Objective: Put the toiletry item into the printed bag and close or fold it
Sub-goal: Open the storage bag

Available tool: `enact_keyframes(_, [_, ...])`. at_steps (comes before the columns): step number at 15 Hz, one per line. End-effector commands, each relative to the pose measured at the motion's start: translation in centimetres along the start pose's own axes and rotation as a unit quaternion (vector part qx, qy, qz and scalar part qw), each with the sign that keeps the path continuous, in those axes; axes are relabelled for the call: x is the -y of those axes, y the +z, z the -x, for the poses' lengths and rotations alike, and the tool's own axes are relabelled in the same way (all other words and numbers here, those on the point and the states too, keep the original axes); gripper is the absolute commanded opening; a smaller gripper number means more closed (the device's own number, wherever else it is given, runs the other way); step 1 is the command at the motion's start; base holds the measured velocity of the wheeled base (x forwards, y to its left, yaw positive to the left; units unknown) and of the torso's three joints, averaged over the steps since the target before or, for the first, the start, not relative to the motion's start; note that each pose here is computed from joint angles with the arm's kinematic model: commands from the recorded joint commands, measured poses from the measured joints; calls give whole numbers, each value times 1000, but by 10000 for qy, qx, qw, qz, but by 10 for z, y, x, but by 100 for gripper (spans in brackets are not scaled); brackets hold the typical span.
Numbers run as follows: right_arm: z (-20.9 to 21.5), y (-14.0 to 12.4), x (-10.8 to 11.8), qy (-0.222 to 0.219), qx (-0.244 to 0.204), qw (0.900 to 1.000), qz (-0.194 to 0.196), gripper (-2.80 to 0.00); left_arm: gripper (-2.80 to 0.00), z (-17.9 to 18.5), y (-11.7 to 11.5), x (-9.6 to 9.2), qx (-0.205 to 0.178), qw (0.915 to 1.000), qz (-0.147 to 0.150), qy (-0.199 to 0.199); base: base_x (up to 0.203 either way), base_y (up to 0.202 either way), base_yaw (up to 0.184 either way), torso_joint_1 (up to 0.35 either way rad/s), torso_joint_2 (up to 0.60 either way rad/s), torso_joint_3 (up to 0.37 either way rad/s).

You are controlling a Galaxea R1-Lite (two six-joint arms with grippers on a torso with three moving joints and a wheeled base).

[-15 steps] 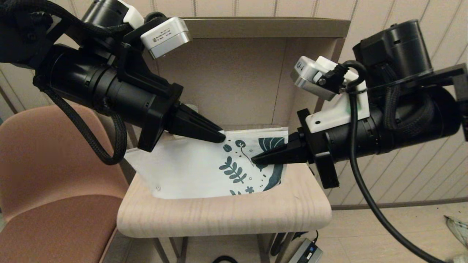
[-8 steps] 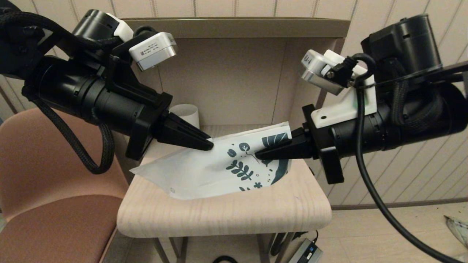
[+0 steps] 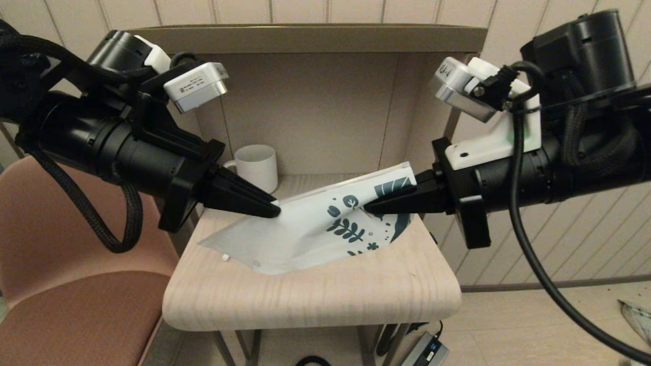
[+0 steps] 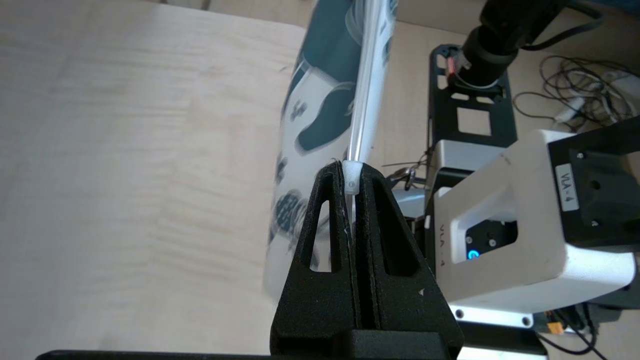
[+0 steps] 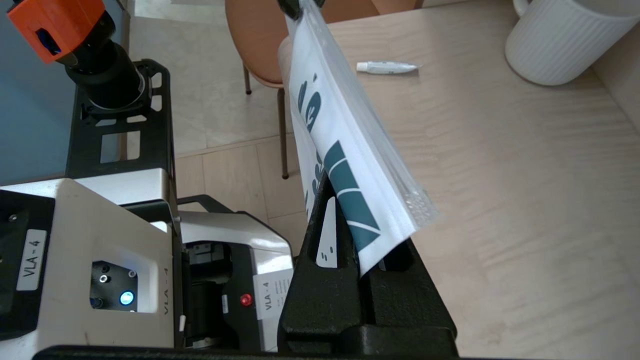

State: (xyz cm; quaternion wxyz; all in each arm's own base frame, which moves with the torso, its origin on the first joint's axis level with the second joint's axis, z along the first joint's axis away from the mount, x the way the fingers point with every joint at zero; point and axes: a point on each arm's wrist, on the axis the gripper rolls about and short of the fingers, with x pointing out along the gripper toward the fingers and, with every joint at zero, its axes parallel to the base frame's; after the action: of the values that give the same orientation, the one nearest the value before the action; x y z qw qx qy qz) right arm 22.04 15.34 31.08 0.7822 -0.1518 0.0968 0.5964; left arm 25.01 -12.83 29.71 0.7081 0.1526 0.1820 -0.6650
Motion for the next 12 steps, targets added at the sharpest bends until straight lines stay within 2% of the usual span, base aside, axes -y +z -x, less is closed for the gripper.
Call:
enact_keyframes(1, [8,1,0,-76,48,10000,31,-280,-280,5,-3,4,17,10000,17,30,0,0,0,0,0,0])
enact_keyframes(8, [19,8,-4,-181,178,9996,123,-280,-280,7,-15,12,9,10000,55,71,0,0,0,0,0,0])
enact_keyframes(12, [25,11,-3,-268,255,9992,173,-280,-280,7,-25,10,-14,9998,147,137,0,0,0,0,0,0])
